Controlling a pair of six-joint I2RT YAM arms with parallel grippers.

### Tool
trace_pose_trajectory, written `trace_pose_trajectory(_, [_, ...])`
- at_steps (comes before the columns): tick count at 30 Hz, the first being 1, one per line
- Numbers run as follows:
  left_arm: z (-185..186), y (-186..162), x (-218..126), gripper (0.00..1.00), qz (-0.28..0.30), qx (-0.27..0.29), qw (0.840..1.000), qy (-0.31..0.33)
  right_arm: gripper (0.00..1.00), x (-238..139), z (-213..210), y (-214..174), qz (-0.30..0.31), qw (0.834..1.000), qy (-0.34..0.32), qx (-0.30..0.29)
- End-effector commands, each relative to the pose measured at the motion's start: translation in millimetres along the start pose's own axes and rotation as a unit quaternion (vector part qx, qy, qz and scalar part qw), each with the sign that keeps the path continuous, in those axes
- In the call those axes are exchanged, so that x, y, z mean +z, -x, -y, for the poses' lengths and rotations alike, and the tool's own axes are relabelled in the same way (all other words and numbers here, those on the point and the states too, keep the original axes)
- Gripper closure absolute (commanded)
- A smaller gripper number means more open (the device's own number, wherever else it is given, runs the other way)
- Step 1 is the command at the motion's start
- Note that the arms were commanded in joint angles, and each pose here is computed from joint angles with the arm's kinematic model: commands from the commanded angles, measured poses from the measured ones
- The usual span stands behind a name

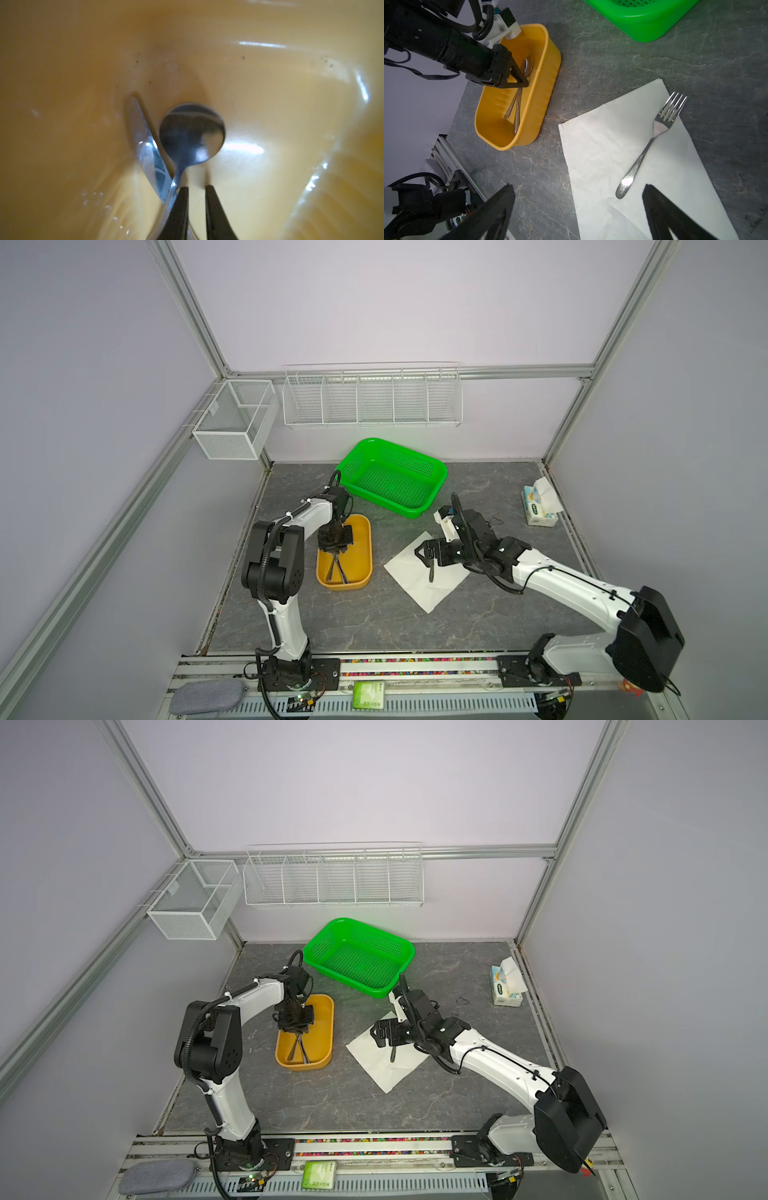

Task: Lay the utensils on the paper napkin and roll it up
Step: 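Lower the left gripper onto the spoon handle in the yellow tray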

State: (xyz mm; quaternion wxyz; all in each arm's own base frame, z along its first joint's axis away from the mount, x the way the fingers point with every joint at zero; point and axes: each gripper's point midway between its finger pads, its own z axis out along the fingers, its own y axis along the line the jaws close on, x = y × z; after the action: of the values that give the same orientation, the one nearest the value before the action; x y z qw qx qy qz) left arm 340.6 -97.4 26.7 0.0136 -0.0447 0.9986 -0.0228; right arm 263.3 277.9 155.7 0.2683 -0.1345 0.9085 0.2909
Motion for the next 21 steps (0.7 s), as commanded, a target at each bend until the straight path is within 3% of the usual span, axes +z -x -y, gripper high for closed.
trace_pose_trajectory(1, [4.9,-3.6,-1.2,0.84,-0.018,0.011,1.0,-0.017,0.02,-0.9,-4.9,-2.0,0.003,1.0,0.012,-0.01])
trace_pose_trajectory(8, [-2.9,5.7,-24.7,0.82,0.02,0.01,1.0,0.006,0.02,-3.1,-2.1,-2.3,0.007,1.0,0.005,-0.009])
trace_pose_trajectory(10, [-11.1,8.7,-28.8,0.81,0.028,0.004,0.999,0.029,0.11,-3.6,-2.1,-1.3,0.011,1.0,0.006,-0.008])
trace_pose_trajectory(21, [-22.0,7.4,-14.7,0.8,0.011,0.009,0.998,0.058,0.11,-2.8,-4.7,-0.9,0.013,1.0,0.013,-0.007])
